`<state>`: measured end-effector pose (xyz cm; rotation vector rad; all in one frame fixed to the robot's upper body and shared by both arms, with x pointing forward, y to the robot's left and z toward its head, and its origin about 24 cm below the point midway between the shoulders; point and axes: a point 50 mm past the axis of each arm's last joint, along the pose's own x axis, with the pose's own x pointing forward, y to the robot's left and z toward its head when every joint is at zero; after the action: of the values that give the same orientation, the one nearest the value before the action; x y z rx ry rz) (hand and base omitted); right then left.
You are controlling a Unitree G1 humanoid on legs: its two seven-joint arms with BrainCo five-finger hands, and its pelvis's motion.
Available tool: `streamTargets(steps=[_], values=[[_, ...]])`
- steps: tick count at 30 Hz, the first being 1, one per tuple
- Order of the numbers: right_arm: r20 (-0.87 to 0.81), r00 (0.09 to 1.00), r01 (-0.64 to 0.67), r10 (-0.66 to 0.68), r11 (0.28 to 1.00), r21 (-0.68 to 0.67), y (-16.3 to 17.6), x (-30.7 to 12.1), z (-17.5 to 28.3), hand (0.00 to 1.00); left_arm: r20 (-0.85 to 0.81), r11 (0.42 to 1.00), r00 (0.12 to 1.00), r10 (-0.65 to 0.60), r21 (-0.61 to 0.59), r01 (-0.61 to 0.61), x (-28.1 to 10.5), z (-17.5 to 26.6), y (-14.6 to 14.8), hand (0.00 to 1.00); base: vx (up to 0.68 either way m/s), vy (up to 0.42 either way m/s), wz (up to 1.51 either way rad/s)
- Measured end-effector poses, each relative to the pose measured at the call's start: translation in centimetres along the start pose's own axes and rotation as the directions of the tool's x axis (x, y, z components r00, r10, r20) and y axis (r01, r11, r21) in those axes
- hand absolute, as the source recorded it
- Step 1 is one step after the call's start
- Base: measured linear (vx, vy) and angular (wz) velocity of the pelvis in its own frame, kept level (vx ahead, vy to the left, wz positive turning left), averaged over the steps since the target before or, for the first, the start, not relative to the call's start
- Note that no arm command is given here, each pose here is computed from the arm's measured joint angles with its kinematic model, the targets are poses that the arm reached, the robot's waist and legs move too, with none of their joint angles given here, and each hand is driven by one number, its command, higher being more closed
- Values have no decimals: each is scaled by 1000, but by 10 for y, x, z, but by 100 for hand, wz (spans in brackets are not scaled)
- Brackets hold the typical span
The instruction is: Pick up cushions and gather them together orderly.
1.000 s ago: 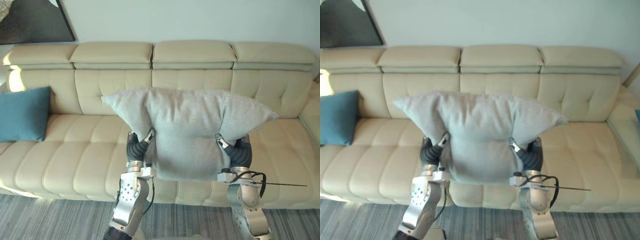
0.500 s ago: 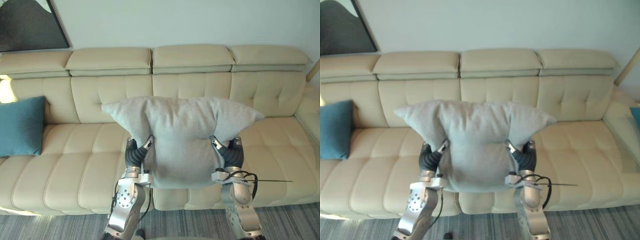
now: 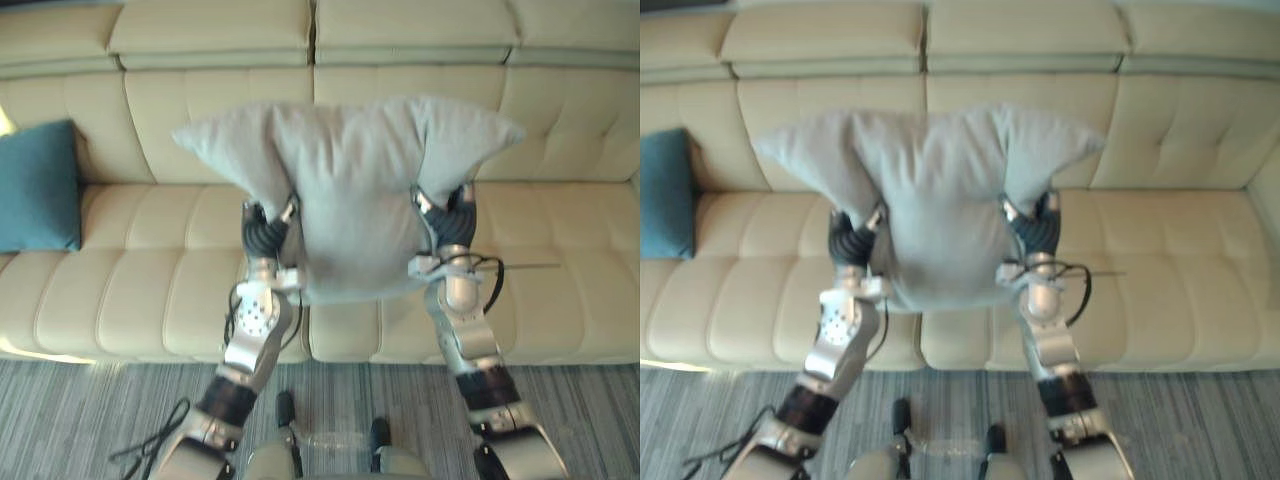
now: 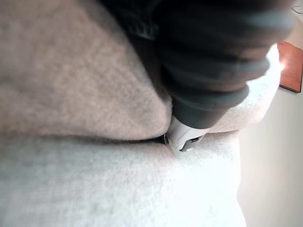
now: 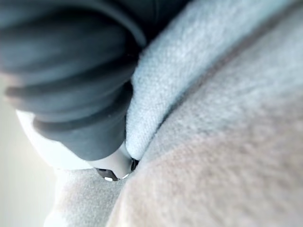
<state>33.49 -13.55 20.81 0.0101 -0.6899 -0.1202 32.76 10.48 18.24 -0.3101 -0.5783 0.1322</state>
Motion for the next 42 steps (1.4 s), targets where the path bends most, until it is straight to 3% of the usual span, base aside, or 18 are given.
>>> streamTargets(steps=[4, 8, 17, 18, 19, 29, 34, 37, 42], values=[[127, 991, 53, -47, 998, -40, 9, 53, 35, 100, 112, 999, 993, 45, -8, -45, 56, 32, -24, 100, -84, -26, 8], [191, 979, 90, -78, 995, -51, 12, 89, 64, 100, 185, 997, 980, 67, -35, -62, 87, 62, -42, 100, -35, -27, 14], [243, 959, 157, -150, 987, -13, 18, 131, 107, 100, 249, 983, 957, 148, -145, -114, 124, 116, -62, 100, 8, -47, 13], [256, 955, 158, -151, 987, -6, 20, 133, 113, 0, 257, 980, 954, 158, -159, -119, 127, 122, -63, 100, 35, -67, 7], [258, 954, 162, -155, 987, -5, 20, 134, 114, 0, 261, 979, 952, 160, -163, -120, 128, 124, -63, 0, 40, -70, 8], [331, 925, 185, -187, 982, 40, 19, 141, 139, 0, 259, 949, 934, 246, -261, -177, 135, 138, -51, 0, 28, -109, 5], [331, 914, 193, -236, 968, 158, 4, 137, 138, 0, 271, 944, 927, 258, -273, -183, 141, 142, -32, 0, 5, -100, -1], [277, 921, 221, -273, 954, 204, -16, 129, 119, 0, 238, 941, 929, 285, -253, -224, 141, 127, -2, 0, -6, -138, -4], [226, 934, 234, -277, 951, 201, -60, 95, 80, 0, 125, 913, 911, 394, -165, -373, 114, 72, 93, 0, 13, -90, -17]])
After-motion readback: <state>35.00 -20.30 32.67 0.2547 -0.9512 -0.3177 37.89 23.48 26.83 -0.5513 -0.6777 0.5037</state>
